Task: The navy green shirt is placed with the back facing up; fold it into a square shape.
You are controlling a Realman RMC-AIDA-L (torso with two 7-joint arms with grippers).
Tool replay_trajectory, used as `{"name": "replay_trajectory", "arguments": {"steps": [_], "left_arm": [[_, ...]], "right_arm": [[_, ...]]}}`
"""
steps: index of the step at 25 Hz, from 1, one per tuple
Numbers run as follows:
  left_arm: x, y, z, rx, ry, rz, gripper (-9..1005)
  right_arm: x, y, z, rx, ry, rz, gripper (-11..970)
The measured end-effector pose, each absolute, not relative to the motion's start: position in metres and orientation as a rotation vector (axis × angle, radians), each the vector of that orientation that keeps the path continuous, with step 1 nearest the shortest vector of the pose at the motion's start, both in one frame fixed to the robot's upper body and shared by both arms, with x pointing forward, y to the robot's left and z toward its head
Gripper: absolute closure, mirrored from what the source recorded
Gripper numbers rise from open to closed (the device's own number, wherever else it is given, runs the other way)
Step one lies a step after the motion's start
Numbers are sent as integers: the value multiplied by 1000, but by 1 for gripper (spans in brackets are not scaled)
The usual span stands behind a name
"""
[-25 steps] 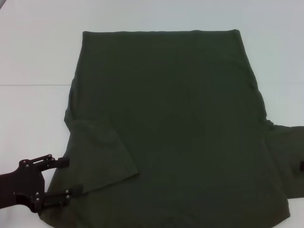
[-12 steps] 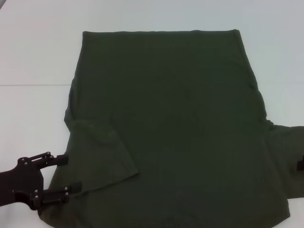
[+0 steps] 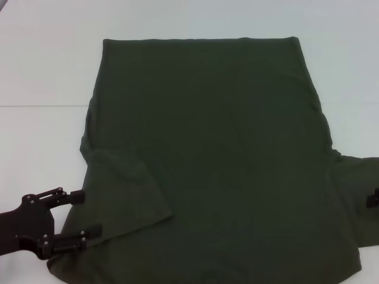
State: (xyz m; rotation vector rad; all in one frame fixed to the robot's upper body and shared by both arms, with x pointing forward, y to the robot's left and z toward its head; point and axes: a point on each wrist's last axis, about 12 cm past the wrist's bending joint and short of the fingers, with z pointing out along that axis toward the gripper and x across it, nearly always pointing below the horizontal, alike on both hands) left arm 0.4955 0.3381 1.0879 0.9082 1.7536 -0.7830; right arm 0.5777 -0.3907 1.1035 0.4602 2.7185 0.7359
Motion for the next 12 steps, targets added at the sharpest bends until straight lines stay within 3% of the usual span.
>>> {"name": "replay_trajectory", "arguments": {"steps": [12], "left_arm": [[497,338,1088,909,1752,-782,172]], "right_arm": [[575,-389,1099,436,2752,715,75]]}}
